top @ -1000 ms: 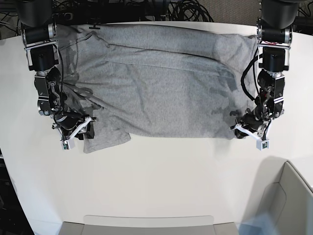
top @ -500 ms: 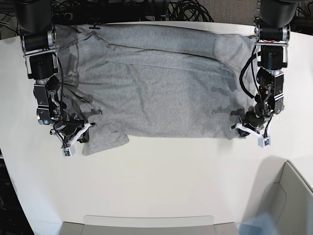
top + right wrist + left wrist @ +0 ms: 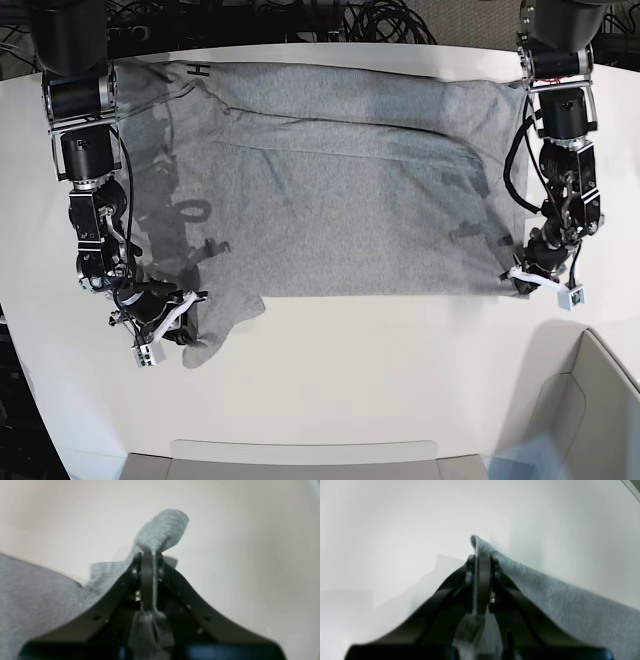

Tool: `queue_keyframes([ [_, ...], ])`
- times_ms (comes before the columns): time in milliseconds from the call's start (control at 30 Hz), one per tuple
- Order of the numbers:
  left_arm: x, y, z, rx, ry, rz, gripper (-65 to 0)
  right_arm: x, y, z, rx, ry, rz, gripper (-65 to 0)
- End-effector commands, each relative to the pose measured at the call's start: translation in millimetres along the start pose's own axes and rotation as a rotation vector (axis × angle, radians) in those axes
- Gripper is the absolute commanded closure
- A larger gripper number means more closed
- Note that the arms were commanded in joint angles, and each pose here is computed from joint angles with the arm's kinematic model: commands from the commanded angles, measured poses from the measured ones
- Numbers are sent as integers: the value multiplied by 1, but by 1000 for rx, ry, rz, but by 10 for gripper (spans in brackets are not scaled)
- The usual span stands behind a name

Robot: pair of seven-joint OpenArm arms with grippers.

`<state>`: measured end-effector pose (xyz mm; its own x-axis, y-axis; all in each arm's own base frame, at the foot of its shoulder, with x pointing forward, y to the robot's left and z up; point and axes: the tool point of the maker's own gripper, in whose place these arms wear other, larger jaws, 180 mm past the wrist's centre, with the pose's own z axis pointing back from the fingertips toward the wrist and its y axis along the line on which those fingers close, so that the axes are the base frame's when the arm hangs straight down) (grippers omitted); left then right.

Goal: Fold the T-shirt properly
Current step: 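Fold the hem edge over toward the collar with both grippers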

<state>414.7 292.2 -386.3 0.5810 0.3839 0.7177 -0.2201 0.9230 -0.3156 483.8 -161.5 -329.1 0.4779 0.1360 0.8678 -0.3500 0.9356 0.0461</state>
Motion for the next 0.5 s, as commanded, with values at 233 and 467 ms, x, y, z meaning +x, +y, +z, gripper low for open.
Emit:
queue_keyframes([
  [233,17,-6,25,-22,-38,-90,0,11,4,34,-3,-31,35,0],
  [467,5,-5,43,-26,-36,-151,0,2,1,70,-37,-22,19,0],
])
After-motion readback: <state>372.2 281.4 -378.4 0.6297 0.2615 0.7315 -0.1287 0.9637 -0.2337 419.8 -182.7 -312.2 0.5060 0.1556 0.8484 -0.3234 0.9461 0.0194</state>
